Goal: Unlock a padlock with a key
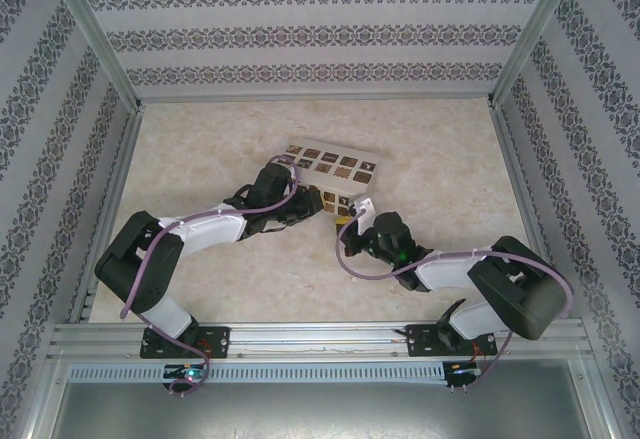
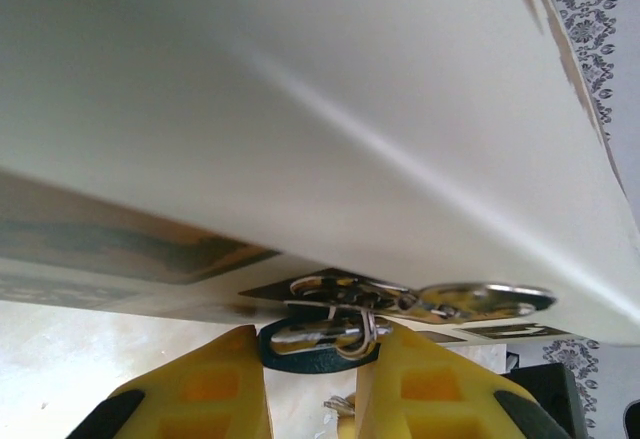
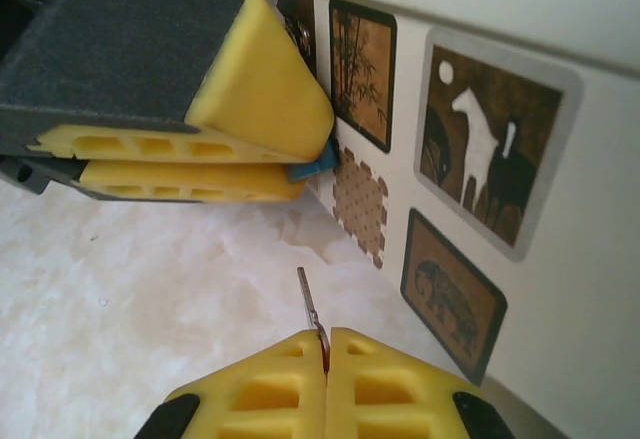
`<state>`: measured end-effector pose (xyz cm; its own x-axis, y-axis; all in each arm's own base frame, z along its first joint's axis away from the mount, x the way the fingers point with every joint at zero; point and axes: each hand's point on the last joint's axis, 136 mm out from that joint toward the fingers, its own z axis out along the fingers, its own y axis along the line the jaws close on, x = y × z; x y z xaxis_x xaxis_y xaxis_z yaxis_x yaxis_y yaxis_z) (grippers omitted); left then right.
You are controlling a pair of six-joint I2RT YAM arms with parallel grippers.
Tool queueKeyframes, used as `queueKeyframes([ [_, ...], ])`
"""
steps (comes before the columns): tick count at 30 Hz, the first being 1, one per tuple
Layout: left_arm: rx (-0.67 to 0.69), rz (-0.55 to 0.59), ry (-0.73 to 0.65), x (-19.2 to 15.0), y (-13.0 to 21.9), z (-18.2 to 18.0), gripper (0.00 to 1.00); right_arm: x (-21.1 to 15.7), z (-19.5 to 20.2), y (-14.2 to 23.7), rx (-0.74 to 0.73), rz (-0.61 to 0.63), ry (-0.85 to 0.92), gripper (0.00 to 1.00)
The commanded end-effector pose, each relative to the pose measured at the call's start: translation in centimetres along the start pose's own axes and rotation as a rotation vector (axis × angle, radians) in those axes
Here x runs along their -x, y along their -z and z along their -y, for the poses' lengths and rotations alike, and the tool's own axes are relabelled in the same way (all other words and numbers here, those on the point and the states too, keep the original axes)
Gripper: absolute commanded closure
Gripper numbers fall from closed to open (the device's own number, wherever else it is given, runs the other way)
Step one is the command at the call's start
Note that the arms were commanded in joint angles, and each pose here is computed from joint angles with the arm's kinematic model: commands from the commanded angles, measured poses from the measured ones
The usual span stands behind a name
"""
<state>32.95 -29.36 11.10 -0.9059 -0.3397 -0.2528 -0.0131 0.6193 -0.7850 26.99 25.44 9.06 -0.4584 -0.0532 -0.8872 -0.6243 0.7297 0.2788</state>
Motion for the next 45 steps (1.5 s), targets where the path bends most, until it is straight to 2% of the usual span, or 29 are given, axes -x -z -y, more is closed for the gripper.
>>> queueKeyframes([
  [1, -0.104, 0.000, -0.014, 0.4, 0.9, 3.9, 0.83, 2.3, -0.5, -0.5, -0.001, 0.079, 0.044, 1.00],
  [19, -0.106, -0.005, -0.010, 0.4, 0.8, 3.9, 0.83, 4.0, -0.5, -1.9, -0.014, 0.106, 0.096, 1.00],
  [37, -0.105, 0.006, -0.008, 0.6, 0.9, 4.0, 0.83, 0.7, 0.4, -1.2, -0.050, 0.016, 0.093, 1.00],
  [45, -0.107, 0.000, -0.002, 0.4, 1.0, 3.9, 0.83, 1.5, 0.5, -1.6, -0.056, 0.039, 0.093, 1.00],
])
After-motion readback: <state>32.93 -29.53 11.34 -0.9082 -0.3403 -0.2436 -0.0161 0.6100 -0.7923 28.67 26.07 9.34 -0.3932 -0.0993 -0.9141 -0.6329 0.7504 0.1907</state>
